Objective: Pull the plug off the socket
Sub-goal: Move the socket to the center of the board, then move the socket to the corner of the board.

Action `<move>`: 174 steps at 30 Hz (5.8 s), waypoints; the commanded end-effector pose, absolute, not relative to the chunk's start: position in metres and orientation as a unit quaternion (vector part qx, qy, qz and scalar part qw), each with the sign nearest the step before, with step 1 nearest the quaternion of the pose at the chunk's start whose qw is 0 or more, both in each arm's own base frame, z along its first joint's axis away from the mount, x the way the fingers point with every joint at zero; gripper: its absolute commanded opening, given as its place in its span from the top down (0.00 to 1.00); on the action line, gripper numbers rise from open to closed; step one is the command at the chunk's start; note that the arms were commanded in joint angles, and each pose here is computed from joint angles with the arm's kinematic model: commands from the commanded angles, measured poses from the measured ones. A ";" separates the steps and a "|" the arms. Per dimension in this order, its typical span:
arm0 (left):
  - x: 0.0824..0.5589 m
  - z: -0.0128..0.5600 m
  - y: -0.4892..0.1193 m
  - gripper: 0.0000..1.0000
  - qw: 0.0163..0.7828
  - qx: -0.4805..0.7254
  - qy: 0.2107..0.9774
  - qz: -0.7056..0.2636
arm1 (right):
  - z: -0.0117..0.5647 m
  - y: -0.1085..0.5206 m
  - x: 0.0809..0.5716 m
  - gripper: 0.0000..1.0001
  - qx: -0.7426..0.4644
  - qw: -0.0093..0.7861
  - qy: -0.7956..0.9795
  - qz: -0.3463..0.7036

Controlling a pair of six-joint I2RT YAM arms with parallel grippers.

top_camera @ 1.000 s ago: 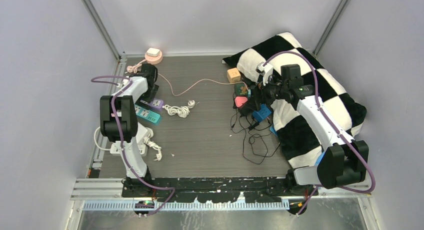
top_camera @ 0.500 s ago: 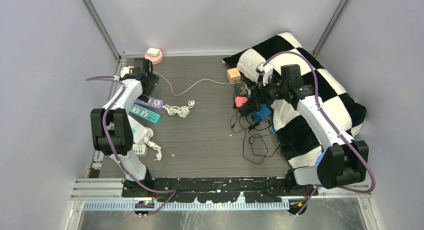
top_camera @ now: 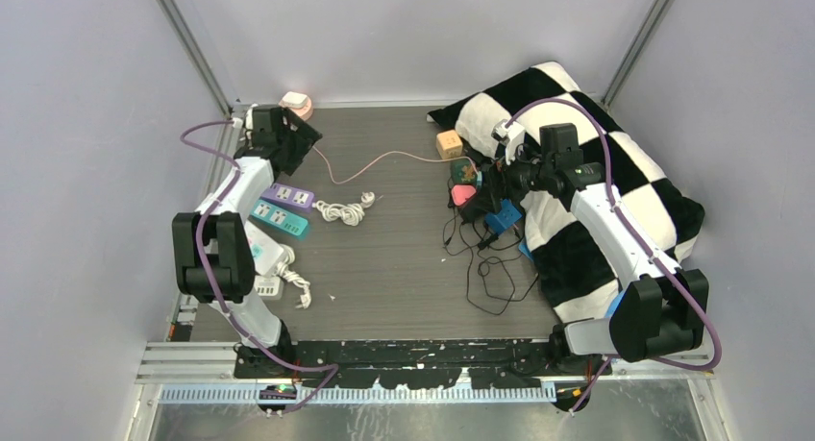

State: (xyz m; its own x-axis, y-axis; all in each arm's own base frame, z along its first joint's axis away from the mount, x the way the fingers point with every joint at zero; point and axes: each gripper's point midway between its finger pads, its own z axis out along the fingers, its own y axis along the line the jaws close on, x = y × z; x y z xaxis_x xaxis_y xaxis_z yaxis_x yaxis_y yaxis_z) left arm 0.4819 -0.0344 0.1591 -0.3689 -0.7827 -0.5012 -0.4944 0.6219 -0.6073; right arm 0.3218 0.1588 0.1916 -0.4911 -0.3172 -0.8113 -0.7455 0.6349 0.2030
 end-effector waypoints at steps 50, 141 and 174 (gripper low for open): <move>0.629 0.143 0.057 0.22 0.443 -0.171 0.880 -0.006 | 0.209 0.168 0.316 0.00 -0.349 0.394 0.796 0.299; 0.603 0.145 -0.115 1.00 0.403 -0.151 0.878 -0.211 | 0.198 0.168 0.317 0.00 -0.362 0.375 0.804 0.287; 0.440 0.093 -0.256 1.00 0.288 0.023 0.893 -0.344 | 0.202 0.175 0.309 0.00 -0.368 0.372 0.796 0.303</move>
